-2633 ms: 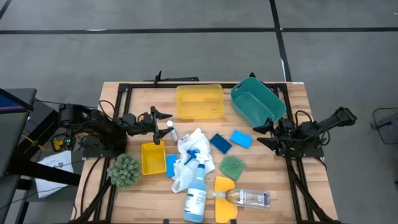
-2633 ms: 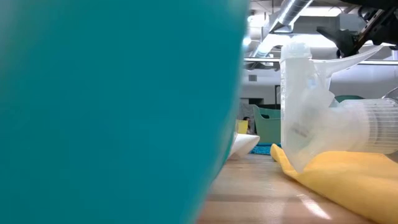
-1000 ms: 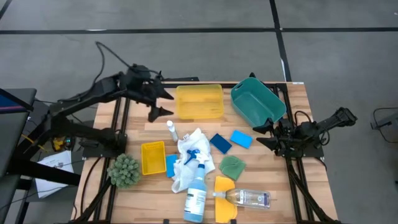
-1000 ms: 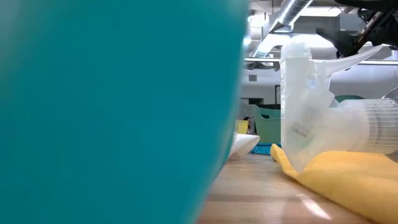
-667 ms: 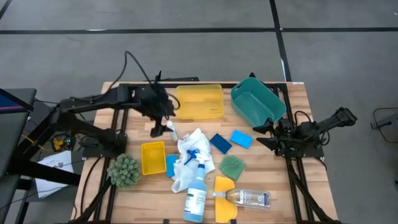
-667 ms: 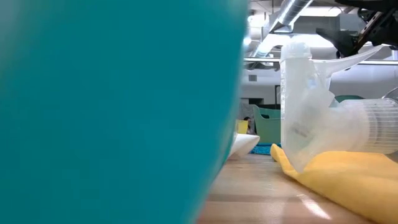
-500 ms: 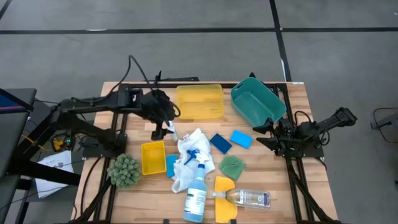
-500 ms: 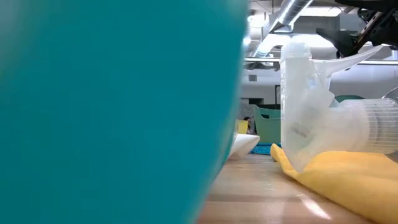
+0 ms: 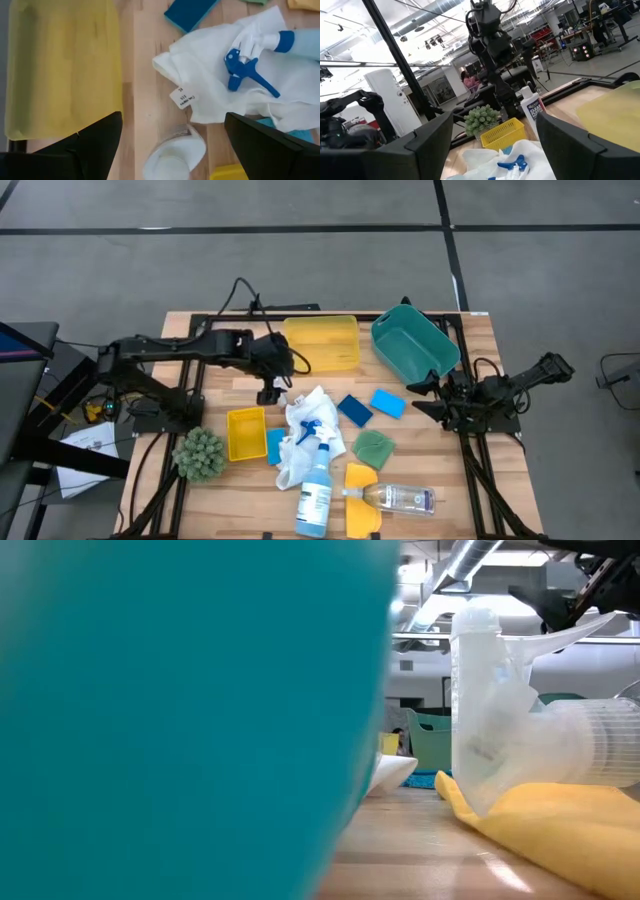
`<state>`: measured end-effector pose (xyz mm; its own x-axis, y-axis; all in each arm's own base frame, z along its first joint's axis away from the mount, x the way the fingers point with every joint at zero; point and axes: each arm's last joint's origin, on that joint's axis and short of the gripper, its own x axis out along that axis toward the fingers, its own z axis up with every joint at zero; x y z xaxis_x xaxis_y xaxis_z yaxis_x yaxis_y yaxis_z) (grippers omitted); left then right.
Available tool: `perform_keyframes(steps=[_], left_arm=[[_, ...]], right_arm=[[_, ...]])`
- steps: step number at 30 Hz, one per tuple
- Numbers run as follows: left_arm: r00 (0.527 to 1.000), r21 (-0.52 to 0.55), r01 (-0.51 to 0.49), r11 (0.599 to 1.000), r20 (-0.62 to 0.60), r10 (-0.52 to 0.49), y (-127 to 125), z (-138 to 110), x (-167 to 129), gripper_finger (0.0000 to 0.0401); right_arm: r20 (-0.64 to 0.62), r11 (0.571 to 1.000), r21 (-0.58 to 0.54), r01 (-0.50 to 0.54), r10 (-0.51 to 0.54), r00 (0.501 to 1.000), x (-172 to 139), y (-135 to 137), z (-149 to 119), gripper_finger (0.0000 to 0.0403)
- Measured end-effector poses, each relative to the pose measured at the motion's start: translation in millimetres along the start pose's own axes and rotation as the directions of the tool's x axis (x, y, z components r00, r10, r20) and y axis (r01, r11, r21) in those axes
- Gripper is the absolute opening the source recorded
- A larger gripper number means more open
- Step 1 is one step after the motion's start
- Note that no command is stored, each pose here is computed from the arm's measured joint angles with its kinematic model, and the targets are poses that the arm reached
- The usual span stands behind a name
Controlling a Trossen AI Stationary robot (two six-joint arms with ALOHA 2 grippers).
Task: Pick & Place Kitchen Items
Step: Put the white cleaning bottle into the top yellow bin
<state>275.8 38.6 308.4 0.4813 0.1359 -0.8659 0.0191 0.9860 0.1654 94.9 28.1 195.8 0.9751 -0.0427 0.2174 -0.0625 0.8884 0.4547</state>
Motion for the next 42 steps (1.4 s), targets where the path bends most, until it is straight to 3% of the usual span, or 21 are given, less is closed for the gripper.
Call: perform_keyframes(steps=[12, 19, 42], left_arm=[[0.993, -0.110, -0.013, 0.994, -0.118, 0.000, 14.0, -14.0, 1.6, 0.0348], [0.992, -0.125, 0.048, 0.991, -0.108, -0.061, 13.1, -14.3, 1.6, 0.0333], [0.986, -0.123, 0.060, 0.991, -0.147, -0.078, 8.0, -26.2, 18.8, 0.0276]], right_arm=[[-0.006, 1.000, -0.002, 0.002, -0.003, 1.000, 0.0, -0.3, -0.7, 0.0278], [-0.006, 1.000, 0.002, 0.003, -0.003, 1.000, 0.0, -0.3, -0.7, 0.0278], [-0.006, 1.000, 0.004, 0.002, -0.002, 1.000, 0.0, -0.2, -0.6, 0.0278]])
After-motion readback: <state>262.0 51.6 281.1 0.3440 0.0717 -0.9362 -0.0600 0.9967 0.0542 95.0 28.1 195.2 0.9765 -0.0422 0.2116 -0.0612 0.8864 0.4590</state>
